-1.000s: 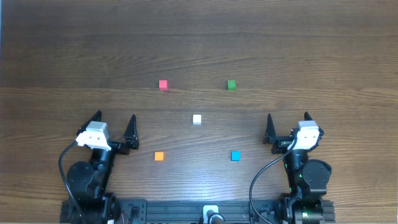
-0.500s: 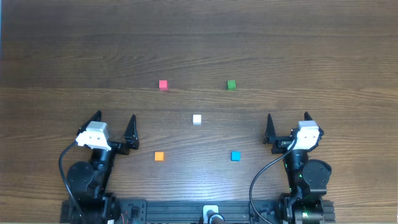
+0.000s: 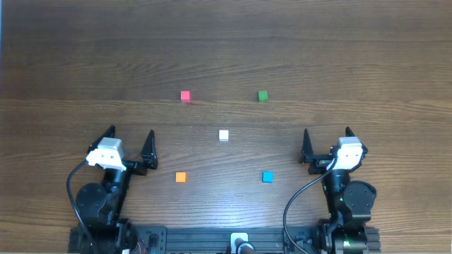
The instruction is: Stack Cubes
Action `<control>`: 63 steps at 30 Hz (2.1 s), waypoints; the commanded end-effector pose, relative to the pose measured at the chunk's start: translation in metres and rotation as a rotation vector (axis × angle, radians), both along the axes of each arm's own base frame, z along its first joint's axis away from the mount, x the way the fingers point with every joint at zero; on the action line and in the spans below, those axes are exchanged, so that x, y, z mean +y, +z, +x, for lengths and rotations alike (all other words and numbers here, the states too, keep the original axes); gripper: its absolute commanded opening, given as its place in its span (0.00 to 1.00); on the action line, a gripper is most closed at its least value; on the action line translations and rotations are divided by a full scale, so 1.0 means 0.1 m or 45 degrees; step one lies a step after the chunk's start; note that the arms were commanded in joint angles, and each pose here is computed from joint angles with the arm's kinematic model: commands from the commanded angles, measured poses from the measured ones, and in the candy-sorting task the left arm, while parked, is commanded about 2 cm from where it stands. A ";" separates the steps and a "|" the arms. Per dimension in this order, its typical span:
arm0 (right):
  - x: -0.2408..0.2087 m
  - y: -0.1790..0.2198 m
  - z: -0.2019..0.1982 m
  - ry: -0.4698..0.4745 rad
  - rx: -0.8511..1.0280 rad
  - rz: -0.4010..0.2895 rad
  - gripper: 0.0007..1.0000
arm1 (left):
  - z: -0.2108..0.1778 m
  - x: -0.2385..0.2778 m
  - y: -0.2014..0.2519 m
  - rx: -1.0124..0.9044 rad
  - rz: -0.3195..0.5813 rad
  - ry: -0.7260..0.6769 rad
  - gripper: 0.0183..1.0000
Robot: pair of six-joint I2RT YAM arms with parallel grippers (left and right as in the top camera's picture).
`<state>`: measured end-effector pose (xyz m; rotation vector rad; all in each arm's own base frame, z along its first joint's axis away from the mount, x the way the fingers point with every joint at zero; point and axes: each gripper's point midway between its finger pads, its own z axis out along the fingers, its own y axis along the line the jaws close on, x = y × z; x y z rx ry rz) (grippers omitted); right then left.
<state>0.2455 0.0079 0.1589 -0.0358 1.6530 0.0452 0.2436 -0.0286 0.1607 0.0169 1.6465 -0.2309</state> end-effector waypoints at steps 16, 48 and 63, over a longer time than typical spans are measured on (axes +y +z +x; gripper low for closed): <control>0.02 -0.02 0.00 0.016 -0.006 0.000 0.99 | 0.01 -0.01 0.01 -0.013 0.002 -0.003 1.00; 0.02 -0.02 0.00 0.015 -0.006 0.000 0.99 | 1.37 -1.14 -0.83 1.447 0.071 -0.011 0.98; 0.02 -0.02 0.00 0.015 -0.006 0.000 0.99 | 1.53 -1.06 -1.37 1.470 0.195 0.128 0.90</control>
